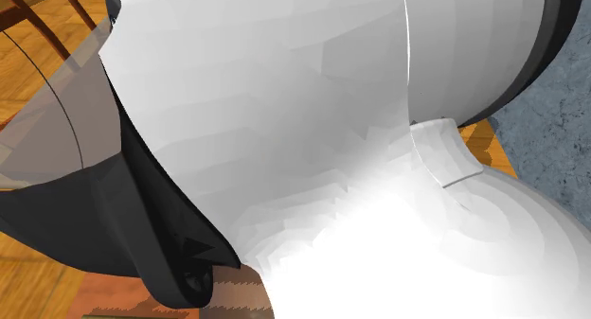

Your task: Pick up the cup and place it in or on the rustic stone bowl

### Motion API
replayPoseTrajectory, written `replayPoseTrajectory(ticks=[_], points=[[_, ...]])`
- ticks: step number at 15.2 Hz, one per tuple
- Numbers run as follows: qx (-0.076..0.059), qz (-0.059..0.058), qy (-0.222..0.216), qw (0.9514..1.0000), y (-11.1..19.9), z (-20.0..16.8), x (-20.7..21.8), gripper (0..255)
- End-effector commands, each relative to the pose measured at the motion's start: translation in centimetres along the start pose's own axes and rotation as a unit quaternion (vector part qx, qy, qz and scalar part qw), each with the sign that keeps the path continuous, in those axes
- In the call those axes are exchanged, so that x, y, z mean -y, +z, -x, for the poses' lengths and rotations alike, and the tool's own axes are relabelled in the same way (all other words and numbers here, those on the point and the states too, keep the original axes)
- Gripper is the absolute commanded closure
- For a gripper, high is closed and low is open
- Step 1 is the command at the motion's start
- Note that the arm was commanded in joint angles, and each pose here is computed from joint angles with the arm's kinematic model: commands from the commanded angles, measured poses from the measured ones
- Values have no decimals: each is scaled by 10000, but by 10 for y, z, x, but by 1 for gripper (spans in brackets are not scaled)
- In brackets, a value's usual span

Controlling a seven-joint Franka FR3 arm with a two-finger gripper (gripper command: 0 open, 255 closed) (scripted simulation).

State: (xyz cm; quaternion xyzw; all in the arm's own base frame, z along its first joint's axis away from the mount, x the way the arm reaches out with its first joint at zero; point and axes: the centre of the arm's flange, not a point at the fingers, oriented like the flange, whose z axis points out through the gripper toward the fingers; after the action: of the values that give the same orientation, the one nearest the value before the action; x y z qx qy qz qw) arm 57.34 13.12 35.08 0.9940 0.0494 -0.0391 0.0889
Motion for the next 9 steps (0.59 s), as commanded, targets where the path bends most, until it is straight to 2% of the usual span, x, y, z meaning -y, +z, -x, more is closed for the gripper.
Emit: replayPoseTrajectory(ticks=[1,9], points=[[0,0,0,10000,-5,0,-1,255],[0,0,0,10000,-47,4,-8,255]])
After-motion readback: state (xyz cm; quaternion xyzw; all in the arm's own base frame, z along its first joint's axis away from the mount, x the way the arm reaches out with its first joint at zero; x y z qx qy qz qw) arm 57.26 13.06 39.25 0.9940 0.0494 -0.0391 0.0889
